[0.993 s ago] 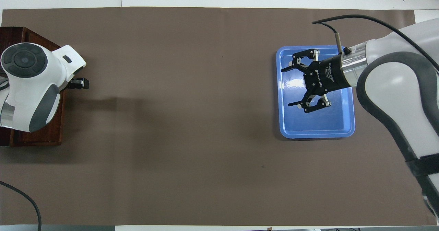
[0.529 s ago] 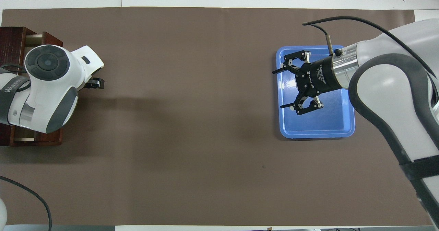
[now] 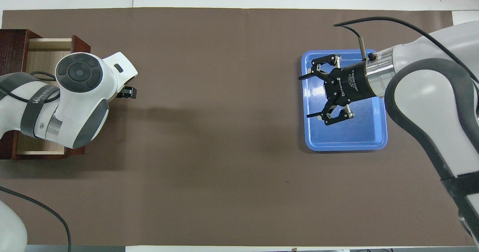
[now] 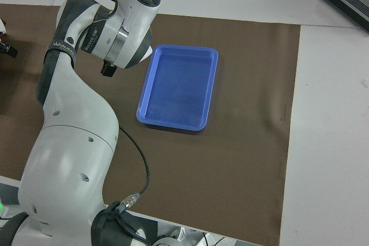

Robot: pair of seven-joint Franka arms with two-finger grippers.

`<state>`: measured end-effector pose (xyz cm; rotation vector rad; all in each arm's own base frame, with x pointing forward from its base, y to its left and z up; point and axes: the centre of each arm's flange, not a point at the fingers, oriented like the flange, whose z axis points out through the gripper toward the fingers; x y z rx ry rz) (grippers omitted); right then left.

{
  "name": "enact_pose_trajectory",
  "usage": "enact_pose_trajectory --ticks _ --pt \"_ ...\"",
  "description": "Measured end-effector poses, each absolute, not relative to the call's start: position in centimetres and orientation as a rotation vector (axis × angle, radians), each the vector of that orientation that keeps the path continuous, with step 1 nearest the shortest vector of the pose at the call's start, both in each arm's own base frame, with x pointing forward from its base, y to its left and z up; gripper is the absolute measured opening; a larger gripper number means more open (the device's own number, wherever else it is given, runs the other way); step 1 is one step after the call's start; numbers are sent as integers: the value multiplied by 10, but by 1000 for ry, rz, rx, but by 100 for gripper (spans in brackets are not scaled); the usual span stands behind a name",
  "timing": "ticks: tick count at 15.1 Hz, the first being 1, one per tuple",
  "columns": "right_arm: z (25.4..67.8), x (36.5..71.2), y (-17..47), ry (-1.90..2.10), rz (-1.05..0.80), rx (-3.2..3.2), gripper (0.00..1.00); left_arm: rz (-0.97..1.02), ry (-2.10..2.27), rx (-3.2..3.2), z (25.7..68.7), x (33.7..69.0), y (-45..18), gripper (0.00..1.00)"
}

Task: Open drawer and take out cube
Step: 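Pull the white drawer handle outward with the left gripper while the right gripper lowers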

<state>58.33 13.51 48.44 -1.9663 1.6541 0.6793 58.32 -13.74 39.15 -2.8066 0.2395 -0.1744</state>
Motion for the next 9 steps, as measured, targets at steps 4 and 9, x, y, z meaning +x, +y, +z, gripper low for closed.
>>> enact_pose_trajectory --ticks 4,9 --pt "482 588 120 1671 696 -1910 100 -172 245 -2823 391 581 -146 100" --pt "485 595 122 1622 700 -1934 100 -173 235 -2845 391 577 -160 100"
